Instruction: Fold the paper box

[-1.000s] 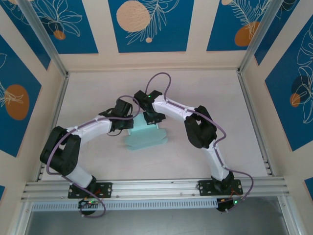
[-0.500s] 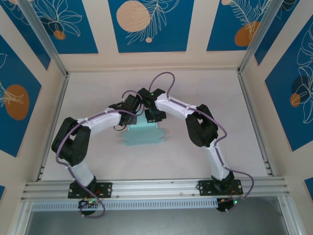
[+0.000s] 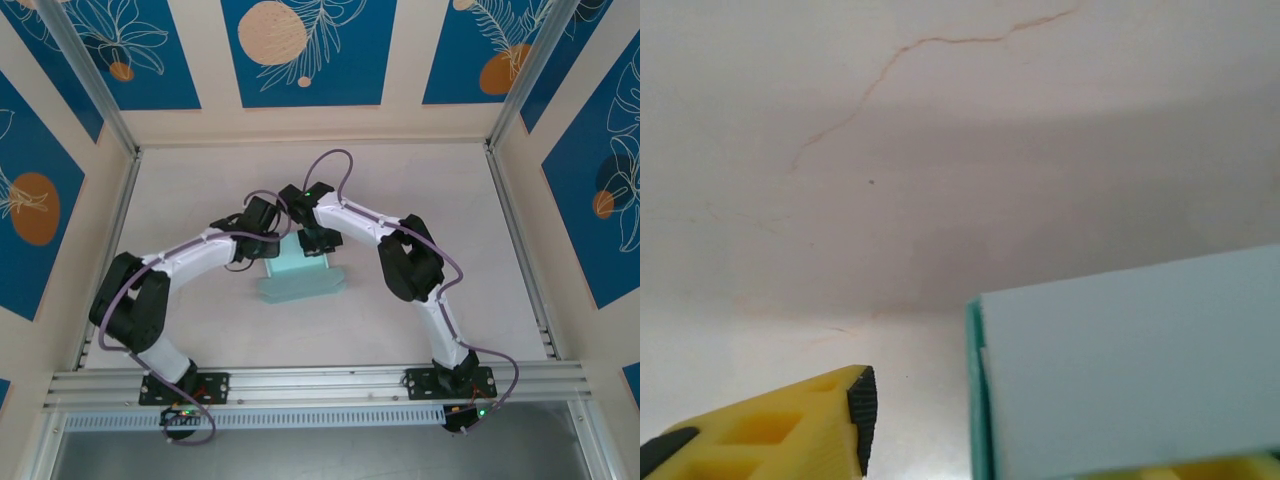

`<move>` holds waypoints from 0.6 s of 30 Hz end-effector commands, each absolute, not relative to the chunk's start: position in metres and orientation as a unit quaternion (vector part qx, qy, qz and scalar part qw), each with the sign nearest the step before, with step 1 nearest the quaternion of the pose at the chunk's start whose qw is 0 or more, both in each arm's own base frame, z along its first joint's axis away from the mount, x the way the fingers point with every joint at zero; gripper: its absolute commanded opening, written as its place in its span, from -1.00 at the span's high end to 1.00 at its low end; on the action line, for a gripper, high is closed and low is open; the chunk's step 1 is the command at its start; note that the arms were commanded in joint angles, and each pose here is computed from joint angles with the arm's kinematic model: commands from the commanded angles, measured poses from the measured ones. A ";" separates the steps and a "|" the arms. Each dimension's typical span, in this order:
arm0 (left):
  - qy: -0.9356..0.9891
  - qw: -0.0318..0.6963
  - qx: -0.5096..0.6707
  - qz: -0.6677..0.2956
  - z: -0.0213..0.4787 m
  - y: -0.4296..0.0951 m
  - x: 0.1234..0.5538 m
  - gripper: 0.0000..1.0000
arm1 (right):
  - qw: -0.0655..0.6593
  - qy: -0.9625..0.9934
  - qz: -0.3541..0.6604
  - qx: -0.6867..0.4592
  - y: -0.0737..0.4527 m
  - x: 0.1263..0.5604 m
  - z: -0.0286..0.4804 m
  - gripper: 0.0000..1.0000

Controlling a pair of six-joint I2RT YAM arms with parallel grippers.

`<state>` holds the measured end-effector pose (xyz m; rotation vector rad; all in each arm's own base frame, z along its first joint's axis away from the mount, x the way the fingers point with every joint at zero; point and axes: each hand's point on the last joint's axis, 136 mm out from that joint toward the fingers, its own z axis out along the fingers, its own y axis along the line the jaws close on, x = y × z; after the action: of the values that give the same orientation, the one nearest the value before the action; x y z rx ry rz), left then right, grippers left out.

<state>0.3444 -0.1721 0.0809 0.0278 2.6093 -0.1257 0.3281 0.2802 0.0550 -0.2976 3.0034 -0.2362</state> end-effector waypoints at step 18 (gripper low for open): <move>0.956 0.265 -0.004 -0.128 0.099 -0.170 0.302 -0.18 | -0.019 0.979 -0.151 -0.135 0.248 0.304 0.039 0.75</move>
<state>0.3031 -0.1702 0.0855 0.0131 2.6187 -0.3008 0.3169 0.2721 0.0543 -0.3467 3.0494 -0.2901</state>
